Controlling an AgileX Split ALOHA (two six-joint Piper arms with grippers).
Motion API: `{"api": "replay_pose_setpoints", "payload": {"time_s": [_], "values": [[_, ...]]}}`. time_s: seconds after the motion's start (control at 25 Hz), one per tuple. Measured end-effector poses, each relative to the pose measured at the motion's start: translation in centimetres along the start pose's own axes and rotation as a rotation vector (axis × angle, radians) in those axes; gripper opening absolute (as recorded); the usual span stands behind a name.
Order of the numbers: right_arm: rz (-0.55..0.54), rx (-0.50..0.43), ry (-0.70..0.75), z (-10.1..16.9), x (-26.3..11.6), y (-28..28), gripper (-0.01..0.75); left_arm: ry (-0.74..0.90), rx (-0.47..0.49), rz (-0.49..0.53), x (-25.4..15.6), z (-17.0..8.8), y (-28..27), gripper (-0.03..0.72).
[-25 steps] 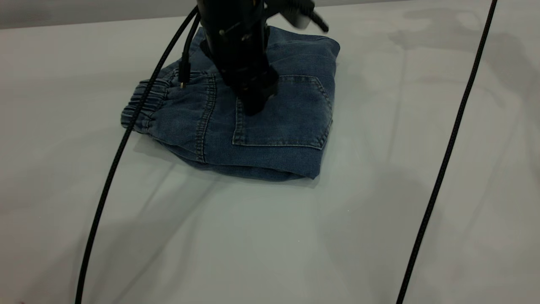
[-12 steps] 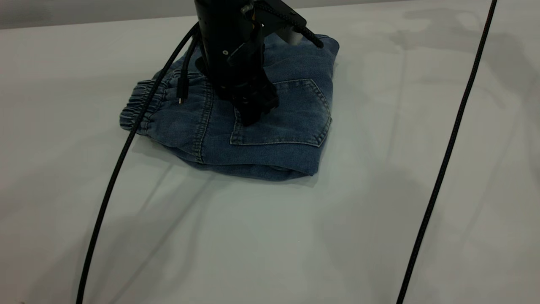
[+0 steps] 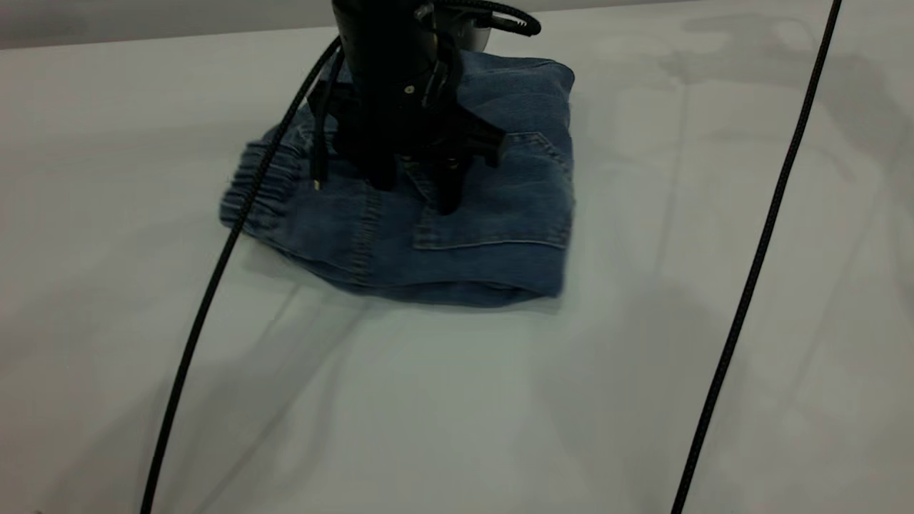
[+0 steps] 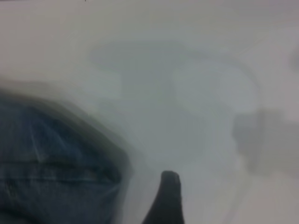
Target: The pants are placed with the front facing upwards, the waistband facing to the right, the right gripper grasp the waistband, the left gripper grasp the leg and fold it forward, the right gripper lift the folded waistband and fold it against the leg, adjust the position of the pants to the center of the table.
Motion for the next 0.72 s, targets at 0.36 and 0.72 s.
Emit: {"api": "replay_pose_setpoints", "payload": {"time_s": [0.36,0.72], "values": [[0.0,0.001,0.001,0.0,0.0,0.0,0.591,-0.194,-0.179,-0.047,0.7,-2.0,-0.1,0.517],[0.0,0.001,-0.004,0.0,0.0,0.0,0.591,-0.107,-0.181,-0.017,0.6,-1.9,-1.0,0.517]]}}
Point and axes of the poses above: a point on each arm's last joint axis where the gripper is mounted, y pointing out along that axis toward the gripper, z along the wrist's bending axis when the last joint is at zero, x = y × z, the point moved 2 cm from there along y, pointing out along that axis toward the gripper, and after that the axes turned 6 degrees about y, right-handed, at the moved point
